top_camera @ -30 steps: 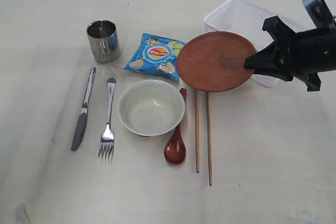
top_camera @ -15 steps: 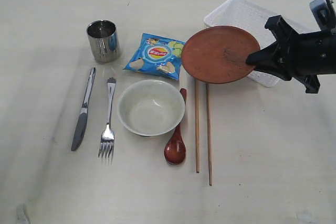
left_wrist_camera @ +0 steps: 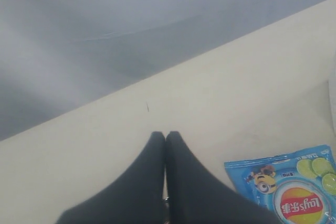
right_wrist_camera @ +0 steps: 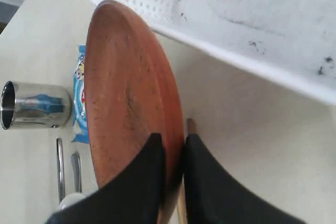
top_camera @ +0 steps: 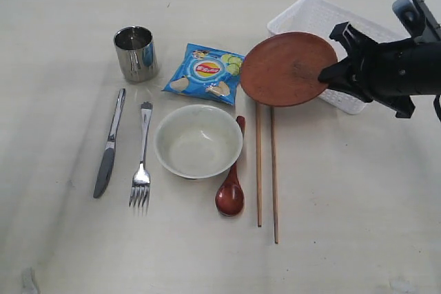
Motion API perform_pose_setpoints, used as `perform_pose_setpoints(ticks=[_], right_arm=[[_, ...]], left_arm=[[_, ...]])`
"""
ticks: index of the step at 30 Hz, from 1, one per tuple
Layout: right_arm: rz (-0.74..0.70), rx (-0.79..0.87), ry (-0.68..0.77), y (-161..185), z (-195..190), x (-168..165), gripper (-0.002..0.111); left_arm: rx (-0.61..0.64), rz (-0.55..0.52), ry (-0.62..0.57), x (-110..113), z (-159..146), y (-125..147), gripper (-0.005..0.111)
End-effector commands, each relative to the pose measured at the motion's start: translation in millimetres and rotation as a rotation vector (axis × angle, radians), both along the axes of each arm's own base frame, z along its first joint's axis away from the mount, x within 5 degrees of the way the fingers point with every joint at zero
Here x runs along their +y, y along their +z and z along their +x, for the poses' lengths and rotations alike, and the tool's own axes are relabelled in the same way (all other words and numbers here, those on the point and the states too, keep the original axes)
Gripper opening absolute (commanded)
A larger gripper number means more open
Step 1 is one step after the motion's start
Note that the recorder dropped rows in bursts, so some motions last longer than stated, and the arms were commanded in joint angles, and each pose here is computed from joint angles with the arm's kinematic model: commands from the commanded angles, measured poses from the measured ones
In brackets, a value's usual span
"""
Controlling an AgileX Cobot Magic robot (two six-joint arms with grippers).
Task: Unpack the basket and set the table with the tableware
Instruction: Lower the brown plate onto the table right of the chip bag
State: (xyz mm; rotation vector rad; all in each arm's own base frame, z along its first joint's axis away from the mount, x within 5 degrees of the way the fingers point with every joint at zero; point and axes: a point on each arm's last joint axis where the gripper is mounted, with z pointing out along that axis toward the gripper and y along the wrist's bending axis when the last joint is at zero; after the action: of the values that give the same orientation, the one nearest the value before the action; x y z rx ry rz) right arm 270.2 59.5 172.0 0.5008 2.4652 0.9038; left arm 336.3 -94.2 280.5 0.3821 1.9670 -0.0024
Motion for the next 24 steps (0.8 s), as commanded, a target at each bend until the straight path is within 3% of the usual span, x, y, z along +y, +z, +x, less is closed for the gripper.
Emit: perform_pose_setpoints(ticks=[1, 17, 24], right_arm=[[0.027, -0.007, -0.045, 2, 1, 0, -0.001], [0.134, 0.110, -0.051, -37, 10, 7, -0.001], [0.073, 0.111, -0.038, -50, 20, 5, -0.001]], left_arm=[[0.006, -0.013, -0.004, -1, -2, 0, 0.000], [0.006, -0.015, -0.002, -1, -2, 0, 0.000], [0.006, -0.015, -0.002, -1, -2, 0, 0.000]])
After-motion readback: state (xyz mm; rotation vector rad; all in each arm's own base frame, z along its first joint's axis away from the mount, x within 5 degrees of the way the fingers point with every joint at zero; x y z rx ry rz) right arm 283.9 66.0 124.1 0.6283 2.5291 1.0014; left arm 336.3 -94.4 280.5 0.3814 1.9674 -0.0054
